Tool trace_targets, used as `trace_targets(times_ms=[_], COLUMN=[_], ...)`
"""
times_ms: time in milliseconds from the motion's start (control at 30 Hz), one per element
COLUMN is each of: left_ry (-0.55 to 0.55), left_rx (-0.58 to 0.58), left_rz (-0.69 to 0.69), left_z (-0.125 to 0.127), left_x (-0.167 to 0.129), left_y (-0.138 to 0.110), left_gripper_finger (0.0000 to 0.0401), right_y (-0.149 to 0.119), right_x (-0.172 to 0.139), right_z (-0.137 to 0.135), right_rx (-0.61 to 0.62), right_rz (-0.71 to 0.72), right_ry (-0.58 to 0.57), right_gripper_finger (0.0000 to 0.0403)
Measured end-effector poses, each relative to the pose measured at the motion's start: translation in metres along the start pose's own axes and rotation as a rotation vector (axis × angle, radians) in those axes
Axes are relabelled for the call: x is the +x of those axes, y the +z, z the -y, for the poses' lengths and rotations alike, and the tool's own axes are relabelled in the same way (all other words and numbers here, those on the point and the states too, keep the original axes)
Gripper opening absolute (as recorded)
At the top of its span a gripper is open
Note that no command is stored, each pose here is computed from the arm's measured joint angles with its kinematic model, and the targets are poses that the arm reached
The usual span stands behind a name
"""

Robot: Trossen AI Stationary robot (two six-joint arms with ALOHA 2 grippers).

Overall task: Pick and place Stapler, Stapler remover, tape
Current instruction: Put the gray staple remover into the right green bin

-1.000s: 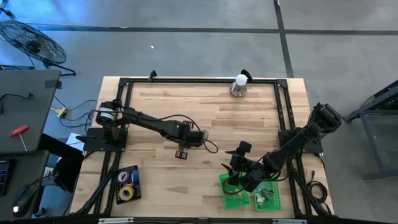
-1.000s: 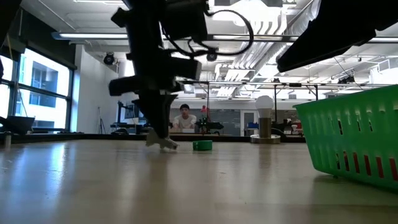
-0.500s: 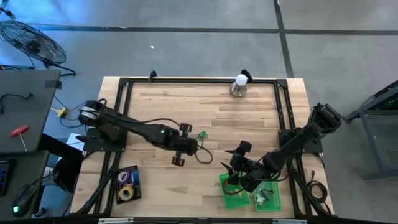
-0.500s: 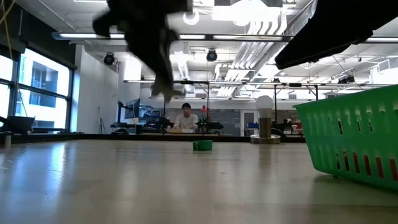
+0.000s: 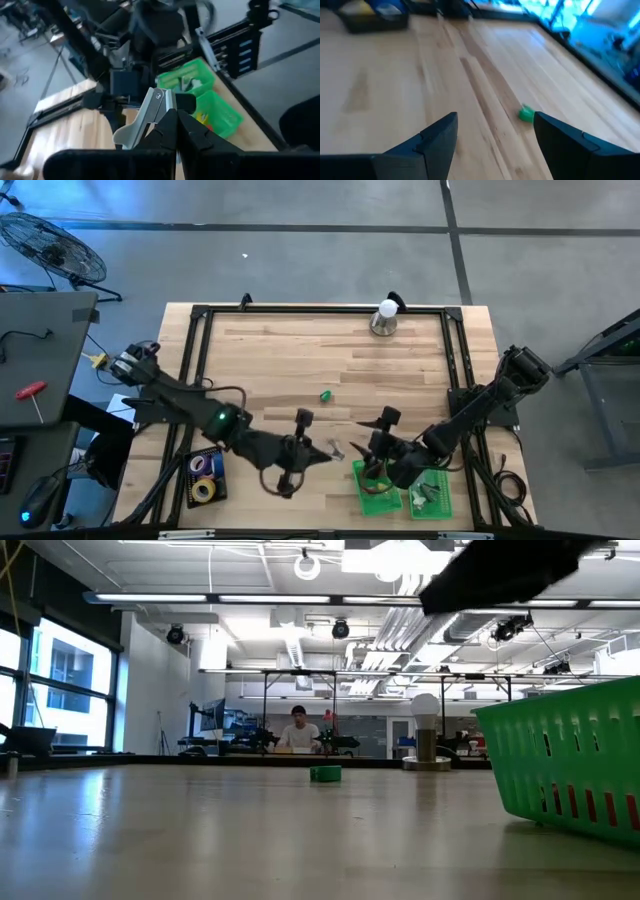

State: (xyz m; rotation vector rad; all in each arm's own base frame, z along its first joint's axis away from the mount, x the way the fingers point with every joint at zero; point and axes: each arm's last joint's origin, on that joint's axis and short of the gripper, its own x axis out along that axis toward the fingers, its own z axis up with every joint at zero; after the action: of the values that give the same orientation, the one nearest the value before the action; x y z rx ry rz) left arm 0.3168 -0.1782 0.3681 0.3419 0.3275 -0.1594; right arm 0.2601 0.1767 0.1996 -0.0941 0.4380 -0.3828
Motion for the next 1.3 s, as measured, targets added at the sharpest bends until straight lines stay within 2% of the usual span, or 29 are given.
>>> trace_targets(times_ms=[200,367,467,533,667,933,1167,1300], left_ry=[-0.010,0.055,0.050,0.015,-0.046,-0.071,-0.085,-0.086], left_rx=[0.070,0.157,0.160,0.142,0.105,0.069,0.032,0.036], left_rz=[0.001,-0.052,-0.076,-0.068,-0.071,-0.083,-0.108,-0.121], left_z=[0.019,0.031,0.033,0.033,0.035,0.036,0.032,0.033], left_x=[-0.009,-0.016,-0.017,-0.017,-0.017,-0.017,-0.015,-0.015], left_y=[0.002,-0.001,-0.004,-0.004,-0.005,-0.006,-0.009,-0.010], left_gripper_finger=[0.0000,0.0000,0.0000,0.0000,0.0000,0.0000,0.0000,0.0000], right_y=[0.019,0.032,0.034,0.035,0.038,0.053,0.069,0.076], right_x=[-0.018,-0.033,-0.038,-0.039,-0.037,-0.035,-0.023,-0.018], right_z=[-0.020,-0.032,-0.038,-0.039,-0.039,-0.053,-0.082,-0.096], right_rx=[-0.091,-0.177,-0.300,-0.420,-0.543,-0.841,-1.011,-1.083], right_rz=[0.171,0.303,0.362,0.400,0.462,0.484,0.391,0.340], right_ry=[0.125,0.292,0.433,0.473,0.368,0.124,-0.073,-0.108], right_gripper_finger=[0.0252,0.0252,0.0252,0.0252,0.0252,0.0252,0.0252,0.0252])
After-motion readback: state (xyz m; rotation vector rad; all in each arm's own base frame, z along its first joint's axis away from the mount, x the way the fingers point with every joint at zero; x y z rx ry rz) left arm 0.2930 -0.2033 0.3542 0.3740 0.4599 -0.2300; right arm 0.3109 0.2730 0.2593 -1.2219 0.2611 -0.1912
